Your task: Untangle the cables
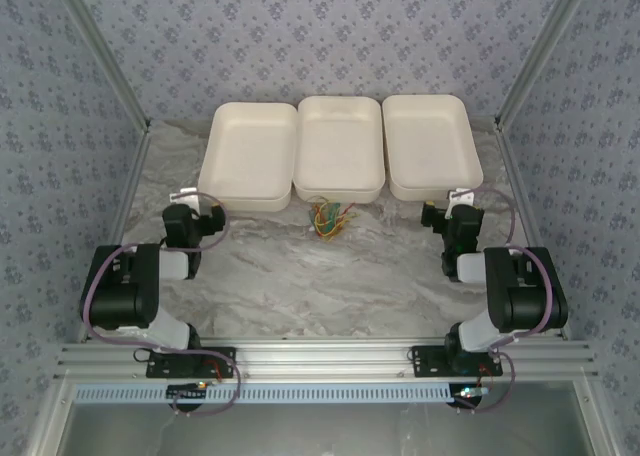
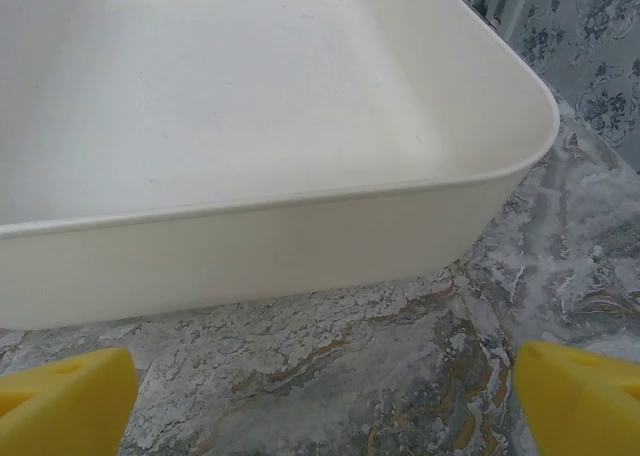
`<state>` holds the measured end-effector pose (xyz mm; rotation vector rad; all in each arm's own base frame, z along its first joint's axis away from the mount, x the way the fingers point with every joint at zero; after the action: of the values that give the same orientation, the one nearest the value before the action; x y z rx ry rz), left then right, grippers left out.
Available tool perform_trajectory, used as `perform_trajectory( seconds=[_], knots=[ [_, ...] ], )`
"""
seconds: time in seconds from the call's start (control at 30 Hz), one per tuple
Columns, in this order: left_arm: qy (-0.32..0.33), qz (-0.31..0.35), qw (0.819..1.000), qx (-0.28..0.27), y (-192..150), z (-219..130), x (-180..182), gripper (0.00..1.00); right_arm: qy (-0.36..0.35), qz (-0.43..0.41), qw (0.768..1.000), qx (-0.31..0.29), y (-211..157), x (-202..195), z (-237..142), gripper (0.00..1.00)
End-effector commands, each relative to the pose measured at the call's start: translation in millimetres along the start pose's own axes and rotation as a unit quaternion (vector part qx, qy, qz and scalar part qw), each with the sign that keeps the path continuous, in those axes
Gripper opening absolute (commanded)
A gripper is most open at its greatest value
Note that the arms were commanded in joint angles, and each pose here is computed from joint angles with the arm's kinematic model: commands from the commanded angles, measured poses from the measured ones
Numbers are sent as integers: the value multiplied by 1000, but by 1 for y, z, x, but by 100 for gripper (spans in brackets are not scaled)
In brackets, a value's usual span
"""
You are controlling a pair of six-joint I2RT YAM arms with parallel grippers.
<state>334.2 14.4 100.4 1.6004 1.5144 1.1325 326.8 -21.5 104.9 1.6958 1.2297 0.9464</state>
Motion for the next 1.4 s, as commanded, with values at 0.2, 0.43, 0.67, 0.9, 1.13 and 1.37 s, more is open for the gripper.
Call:
perform_trajectory(
  seconds=[0.2,0.43,0.67,0.9,1.13,1.37],
  knots=[
    [-6,4,1000,-20,14,2,0,99,3,-5,1000,-1,4,0,4,99],
    [-6,4,1000,-20,14,2,0,99,3,-4,1000,-2,5,1,4,99],
    [-6,4,1000,-20,13,2,0,99,3,-4,1000,-2,5,1,4,99],
    [-12,-45,997,-63,79,-56,8,99,-38,27,999,-3,55,-3,-30,99],
    [-73,-67,976,-195,210,-198,-20,99,78,101,988,-91,193,45,-177,99],
    [-217,-287,933,-14,173,-265,-25,99,167,304,930,123,142,60,-209,91]
  ],
)
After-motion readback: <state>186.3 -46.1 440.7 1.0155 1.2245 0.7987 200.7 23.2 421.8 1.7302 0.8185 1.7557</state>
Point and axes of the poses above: each hand's point on the last joint's axis, 136 mm out from that joint toward the fingers, its own z axis out along the fingers, its own x axis along the line the jaws close on, y = z × x, the point moved 6 cm from there along -z, back along the fingers, and after that the axes turned 10 degrees about z, right-handed, at the moved point
